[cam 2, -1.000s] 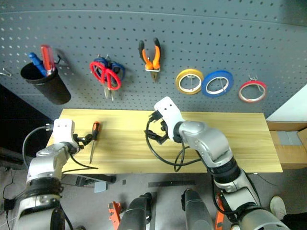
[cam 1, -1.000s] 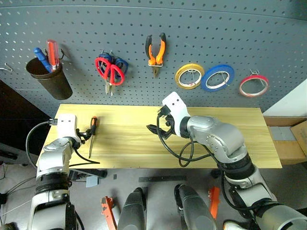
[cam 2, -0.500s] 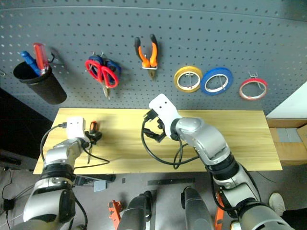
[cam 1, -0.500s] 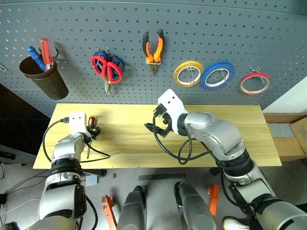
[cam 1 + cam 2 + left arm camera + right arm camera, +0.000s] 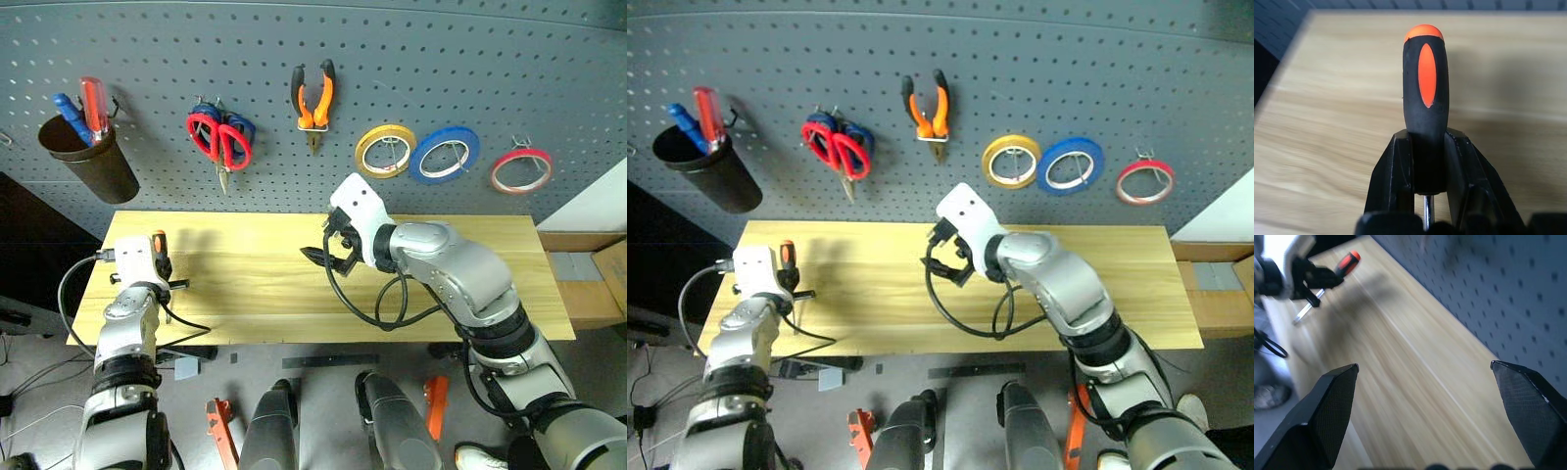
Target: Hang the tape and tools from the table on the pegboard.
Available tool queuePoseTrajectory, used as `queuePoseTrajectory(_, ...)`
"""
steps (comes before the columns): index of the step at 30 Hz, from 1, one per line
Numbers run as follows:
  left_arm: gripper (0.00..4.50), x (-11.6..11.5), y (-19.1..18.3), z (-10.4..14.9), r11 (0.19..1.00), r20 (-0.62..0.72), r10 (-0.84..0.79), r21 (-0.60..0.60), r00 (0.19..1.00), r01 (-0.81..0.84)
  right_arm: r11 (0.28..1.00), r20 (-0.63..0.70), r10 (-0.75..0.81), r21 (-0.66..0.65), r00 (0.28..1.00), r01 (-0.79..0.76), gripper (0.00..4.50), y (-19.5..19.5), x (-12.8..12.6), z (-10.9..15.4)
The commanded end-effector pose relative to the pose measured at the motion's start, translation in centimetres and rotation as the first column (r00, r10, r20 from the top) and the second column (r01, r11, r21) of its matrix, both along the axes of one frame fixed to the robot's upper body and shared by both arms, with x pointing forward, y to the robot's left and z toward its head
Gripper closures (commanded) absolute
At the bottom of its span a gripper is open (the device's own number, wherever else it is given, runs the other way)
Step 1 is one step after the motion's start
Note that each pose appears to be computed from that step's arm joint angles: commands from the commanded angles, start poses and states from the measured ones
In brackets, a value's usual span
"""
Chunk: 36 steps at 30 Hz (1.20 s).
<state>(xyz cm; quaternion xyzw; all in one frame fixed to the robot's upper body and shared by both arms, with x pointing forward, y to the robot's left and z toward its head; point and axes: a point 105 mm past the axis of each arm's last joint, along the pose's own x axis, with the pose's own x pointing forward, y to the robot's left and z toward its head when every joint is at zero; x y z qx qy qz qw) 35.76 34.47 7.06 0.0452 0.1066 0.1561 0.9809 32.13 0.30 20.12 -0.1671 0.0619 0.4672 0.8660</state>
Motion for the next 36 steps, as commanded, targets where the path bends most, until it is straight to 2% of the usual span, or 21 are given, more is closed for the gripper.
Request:
queuePoseTrajectory(1, 3.99, -0.7, -0.2, 3.5, 0.999, 0.157, 0.001, 0.052, 0.988, -0.009, 0.987, 0.099, 0.116, 0.097, 0.988, -0.126, 0.00, -0.2, -1.8, 2.4)
queuePoseTrajectory(4, 3.99, -1.7, -1.3, 5.8, 0.989, 0.232, -0.052, 0.148, 0.971, 0.017, 0.964, 0.188, 0.199, 0.139, 0.962, -0.227, 0.00, -1.1, -3.0, 3.4)
queuePoseTrajectory(12, 3.99, -4.2, -3.9, 10.1, 0.941, 0.339, -0.168, 0.336, 0.925, 0.048, 0.928, 0.235, 0.311, 0.131, 0.921, -0.348, 0.00, -2.6, -3.5, 4.7)
queuePoseTrajectory(14, 3.99, -4.6, -4.5, 12.0, 0.924, 0.390, -0.195, 0.381, 0.900, 0.035, 0.929, 0.251, 0.311, 0.122, 0.917, -0.349, 0.00, -2.9, -3.1, 5.1)
queuePoseTrajectory(17, 3.99, -4.7, -5.5, 16.3, 0.896, 0.497, -0.241, 0.443, 0.833, -0.005, 0.934, 0.275, 0.301, 0.107, 0.913, -0.340, 0.00, -3.6, -2.3, 5.6)
queuePoseTrajectory(24, 3.99, -4.8, -6.1, 25.0, 0.884, 0.690, -0.269, 0.454, 0.672, -0.112, 0.942, 0.318, 0.270, 0.110, 0.909, -0.318, 0.00, -3.9, -0.9, 6.6)
queuePoseTrajectory(28, 3.99, -4.7, -6.0, 28.7, 0.886, 0.752, -0.279, 0.442, 0.597, -0.143, 0.942, 0.332, 0.266, 0.109, 0.905, -0.318, 0.00, -3.8, -0.6, 6.8)
queuePoseTrajectory(30, 3.99, -4.4, -5.2, 29.8, 0.899, 0.780, -0.252, 0.408, 0.573, -0.160, 0.943, 0.341, 0.260, 0.113, 0.904, -0.314, 0.00, -3.8, -0.5, 7.1)
queuePoseTrajectory(33, 3.99, -2.8, -3.7, 30.4, 0.936, 0.802, -0.193, 0.323, 0.565, -0.139, 0.943, 0.359, 0.247, 0.127, 0.900, -0.309, 0.00, -3.5, -0.3, 7.6)
queuePoseTrajectory(36, 3.99, -1.3, -3.6, 30.4, 0.935, 0.794, -0.213, 0.336, 0.569, -0.118, 0.943, 0.375, 0.229, 0.145, 0.898, -0.301, 0.00, -3.2, 0.0, 8.2)
